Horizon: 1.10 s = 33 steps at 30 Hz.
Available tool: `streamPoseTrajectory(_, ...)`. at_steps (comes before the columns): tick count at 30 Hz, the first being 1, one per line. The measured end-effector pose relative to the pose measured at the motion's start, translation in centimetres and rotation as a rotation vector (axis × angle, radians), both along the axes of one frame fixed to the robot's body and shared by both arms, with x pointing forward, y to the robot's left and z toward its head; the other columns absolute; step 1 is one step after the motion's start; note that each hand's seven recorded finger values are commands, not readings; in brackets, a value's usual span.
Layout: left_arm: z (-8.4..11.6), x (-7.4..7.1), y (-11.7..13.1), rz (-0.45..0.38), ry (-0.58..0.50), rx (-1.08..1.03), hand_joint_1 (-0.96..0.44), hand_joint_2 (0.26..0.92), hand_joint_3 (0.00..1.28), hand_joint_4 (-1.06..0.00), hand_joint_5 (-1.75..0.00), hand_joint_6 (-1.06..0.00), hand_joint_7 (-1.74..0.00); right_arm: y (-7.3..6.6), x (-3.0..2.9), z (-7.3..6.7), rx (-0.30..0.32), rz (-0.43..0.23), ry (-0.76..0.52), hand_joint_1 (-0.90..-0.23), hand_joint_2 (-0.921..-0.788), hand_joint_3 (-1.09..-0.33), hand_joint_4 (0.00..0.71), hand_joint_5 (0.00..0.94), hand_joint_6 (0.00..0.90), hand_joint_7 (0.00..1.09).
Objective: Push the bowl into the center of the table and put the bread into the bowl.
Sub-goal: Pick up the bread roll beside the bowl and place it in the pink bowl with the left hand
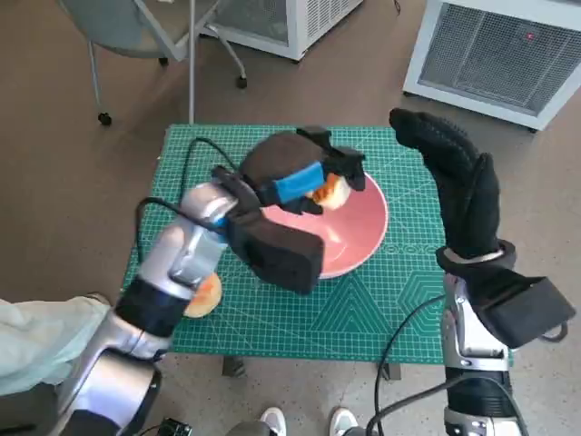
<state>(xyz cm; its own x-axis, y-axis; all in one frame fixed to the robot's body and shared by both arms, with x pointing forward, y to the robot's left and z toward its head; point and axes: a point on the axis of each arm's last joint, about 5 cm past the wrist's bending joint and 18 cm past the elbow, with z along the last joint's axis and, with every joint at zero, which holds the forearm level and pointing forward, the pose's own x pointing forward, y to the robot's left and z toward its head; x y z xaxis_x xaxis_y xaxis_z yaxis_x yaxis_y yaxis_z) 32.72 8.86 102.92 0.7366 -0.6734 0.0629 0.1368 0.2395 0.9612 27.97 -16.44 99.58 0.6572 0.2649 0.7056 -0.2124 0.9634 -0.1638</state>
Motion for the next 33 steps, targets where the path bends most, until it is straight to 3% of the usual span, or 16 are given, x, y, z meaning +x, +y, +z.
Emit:
streamPoseTrajectory(10, -2.1, 0.6, -0.5, 0.023, 0.076, 0.026, 0.00, 0.920, 0.08, -0.72, -1.21, -0.59, -1.13, -0.1, -0.11, -0.3, 0.006, -0.008, 0.009, -0.719, -0.921, -0.741, 0.173, 0.000, -0.001, 0.56)
streamPoseTrajectory(12, -2.3, 0.7, -0.5, 0.027, 0.085, 0.026, 0.00, 0.921, 0.17, -0.60, -1.30, -0.49, -1.26, -0.1, -0.16, -0.4, 0.008, -0.011, 0.013, -0.718, -0.921, -0.741, 0.173, 0.000, -0.001, 0.56)
streamPoseTrajectory(13, -2.4, 0.7, -0.5, 0.029, 0.090, 0.026, 0.00, 0.898, 0.17, -0.53, -1.16, -0.46, -1.14, -0.1, -0.19, -0.4, 0.009, -0.012, 0.015, -0.717, -0.921, -0.741, 0.173, 0.000, -0.001, 0.56)
streamPoseTrajectory(15, -2.5, 0.7, -0.5, 0.030, 0.096, 0.027, -0.02, 0.852, 0.12, -0.44, -0.56, -0.45, -0.62, -0.2, -0.28, -0.5, 0.010, -0.015, 0.017, -0.715, -0.921, -0.742, 0.173, 0.000, -0.001, 0.56)
streamPoseTrajectory(18, -2.5, 0.7, -0.5, 0.032, 0.096, 0.030, -0.15, 0.820, 0.05, -0.32, -0.18, -0.40, -0.24, -0.2, -0.39, -0.6, 0.011, -0.018, 0.019, -0.712, -0.921, -0.742, 0.174, 0.001, -0.001, 0.56)
streamPoseTrajectory(21, -2.4, 0.7, -0.5, 0.036, 0.085, 0.048, -0.27, 0.807, 0.02, -0.24, -0.06, -0.37, -0.10, -0.2, -0.46, -0.7, 0.013, -0.021, 0.022, -0.711, -0.921, -0.742, 0.175, 0.001, -0.001, 0.56)
streamPoseTrajectory(25, -2.0, 0.6, -0.2, 0.035, 0.066, 0.060, -0.37, 0.806, 0.01, -0.17, -0.02, -0.34, -0.04, -0.2, -0.53, -0.6, 0.015, -0.023, 0.018, -0.710, -0.921, -0.743, 0.178, 0.003, -0.001, 0.56)
streamPoseTrajectory(33, -0.8, 0.1, 1.1, 0.009, 0.051, 0.025, -0.42, 0.806, 0.01, -0.11, 0.00, -0.31, 0.00, -0.3, -0.64, -0.5, 0.019, -0.027, 0.010, -0.707, -0.921, -0.742, 0.180, 0.003, -0.001, 0.56)
